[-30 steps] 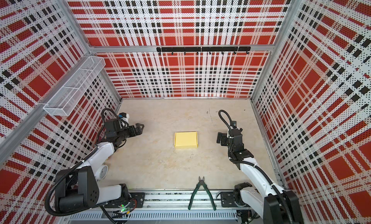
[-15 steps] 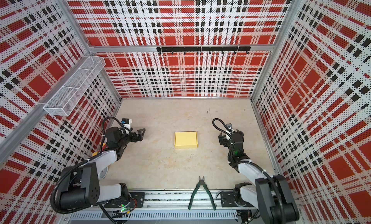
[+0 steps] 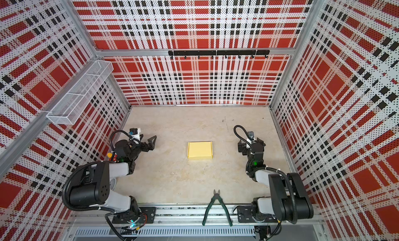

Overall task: Assemble paper box
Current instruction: Reset both arms

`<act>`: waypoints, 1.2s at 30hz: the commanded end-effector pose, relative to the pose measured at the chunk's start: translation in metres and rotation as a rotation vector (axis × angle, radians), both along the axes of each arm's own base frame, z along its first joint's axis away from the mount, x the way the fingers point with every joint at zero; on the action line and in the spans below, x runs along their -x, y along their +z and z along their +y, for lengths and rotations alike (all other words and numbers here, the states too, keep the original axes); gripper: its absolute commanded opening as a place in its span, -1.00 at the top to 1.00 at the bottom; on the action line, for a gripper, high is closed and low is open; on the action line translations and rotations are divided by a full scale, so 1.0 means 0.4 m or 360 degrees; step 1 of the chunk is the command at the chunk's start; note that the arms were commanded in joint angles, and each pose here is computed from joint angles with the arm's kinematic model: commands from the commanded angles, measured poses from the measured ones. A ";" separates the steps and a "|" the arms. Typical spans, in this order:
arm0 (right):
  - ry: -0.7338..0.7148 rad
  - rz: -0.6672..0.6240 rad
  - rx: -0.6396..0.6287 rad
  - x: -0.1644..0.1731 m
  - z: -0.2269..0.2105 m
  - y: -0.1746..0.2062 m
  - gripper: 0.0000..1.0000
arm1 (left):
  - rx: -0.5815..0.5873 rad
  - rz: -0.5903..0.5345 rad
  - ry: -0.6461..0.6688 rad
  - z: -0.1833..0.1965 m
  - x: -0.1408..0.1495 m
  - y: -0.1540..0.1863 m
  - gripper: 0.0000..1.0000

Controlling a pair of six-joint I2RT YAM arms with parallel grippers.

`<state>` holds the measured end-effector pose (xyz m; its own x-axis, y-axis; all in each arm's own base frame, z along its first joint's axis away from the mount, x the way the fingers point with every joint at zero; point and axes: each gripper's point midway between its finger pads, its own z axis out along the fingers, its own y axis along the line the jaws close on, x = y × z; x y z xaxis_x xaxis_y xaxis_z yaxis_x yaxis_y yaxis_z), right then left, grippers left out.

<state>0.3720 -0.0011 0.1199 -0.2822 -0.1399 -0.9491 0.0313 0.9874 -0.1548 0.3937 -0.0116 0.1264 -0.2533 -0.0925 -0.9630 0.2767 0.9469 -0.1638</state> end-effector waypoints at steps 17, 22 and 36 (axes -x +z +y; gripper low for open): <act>-0.0018 -0.0041 -0.0176 -0.090 -0.017 -0.028 -0.99 | -0.0328 -0.0020 0.0323 -0.019 -0.041 -0.026 -0.99; -0.0017 -0.0037 -0.0177 -0.090 -0.017 -0.029 -0.99 | -0.0322 -0.0032 0.0324 -0.019 -0.038 -0.023 -0.99; -0.0018 -0.0043 -0.0174 -0.090 -0.017 -0.028 -0.99 | -0.0379 -0.0023 0.0414 -0.012 -0.040 -0.024 -0.99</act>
<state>0.4050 -0.0067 0.0991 -0.2917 -0.0336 -0.9559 0.0361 0.9983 -0.0461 0.4051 -0.0200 0.1118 -0.2491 0.0715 -0.9658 0.0489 0.9969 0.0612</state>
